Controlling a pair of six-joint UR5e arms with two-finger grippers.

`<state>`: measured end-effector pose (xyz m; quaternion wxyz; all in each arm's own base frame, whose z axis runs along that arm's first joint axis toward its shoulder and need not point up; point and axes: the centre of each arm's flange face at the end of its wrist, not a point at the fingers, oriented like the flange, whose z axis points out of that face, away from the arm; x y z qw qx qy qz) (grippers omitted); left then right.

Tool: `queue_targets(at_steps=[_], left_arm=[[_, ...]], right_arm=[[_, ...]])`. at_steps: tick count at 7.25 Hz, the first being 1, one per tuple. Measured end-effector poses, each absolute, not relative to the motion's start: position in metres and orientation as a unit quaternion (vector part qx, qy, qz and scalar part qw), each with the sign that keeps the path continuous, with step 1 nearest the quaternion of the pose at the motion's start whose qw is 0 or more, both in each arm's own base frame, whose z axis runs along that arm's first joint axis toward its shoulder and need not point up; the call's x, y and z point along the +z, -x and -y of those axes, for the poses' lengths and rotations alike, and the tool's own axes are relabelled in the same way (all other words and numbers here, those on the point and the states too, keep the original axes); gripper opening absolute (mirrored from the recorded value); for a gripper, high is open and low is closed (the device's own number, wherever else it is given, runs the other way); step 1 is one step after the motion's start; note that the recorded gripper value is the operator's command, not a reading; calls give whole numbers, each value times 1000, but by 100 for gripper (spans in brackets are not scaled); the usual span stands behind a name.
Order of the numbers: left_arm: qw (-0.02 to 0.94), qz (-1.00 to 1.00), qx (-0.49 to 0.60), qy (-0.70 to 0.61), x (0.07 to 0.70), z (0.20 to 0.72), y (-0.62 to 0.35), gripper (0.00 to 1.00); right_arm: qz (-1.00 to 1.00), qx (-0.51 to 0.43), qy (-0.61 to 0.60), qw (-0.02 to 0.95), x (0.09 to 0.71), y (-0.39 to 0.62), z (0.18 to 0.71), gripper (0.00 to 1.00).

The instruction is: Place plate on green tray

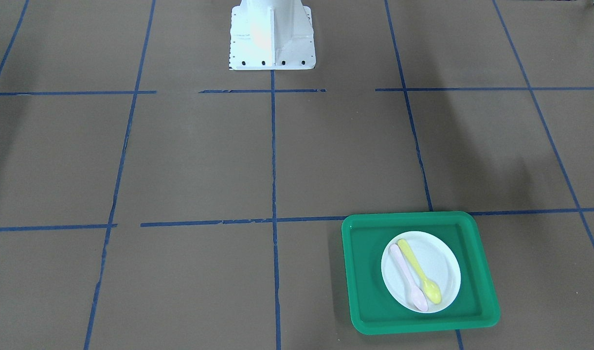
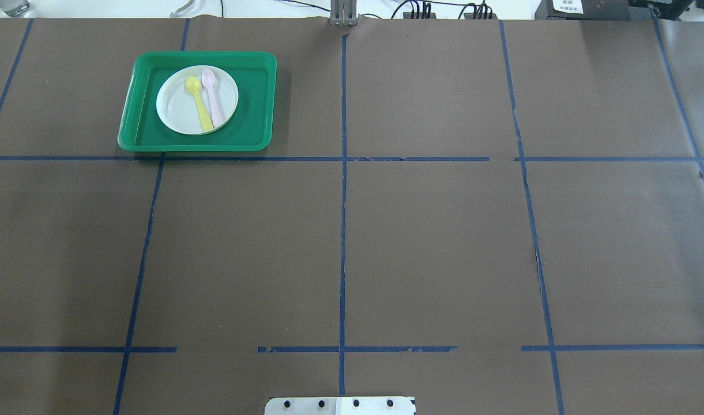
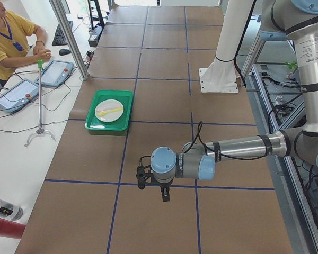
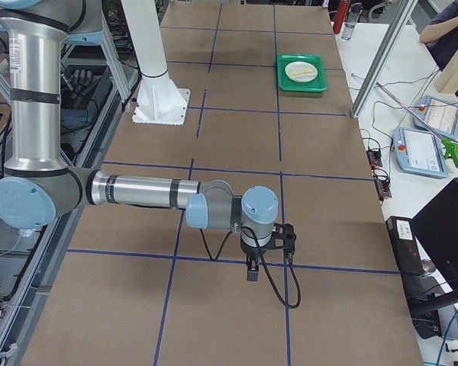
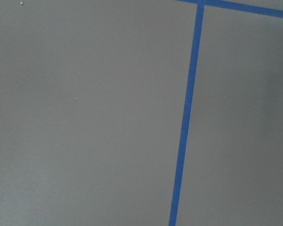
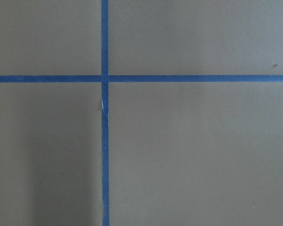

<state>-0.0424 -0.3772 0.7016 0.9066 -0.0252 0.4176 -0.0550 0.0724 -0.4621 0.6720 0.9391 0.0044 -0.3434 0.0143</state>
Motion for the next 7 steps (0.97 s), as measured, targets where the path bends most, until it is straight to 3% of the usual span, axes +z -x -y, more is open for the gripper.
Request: queue_targets(at_steps=[7], left_arm=[[908,-415,-58,26,701,382,43,100]], right_arm=[[343,14,-4,939,672,-72,462,100]])
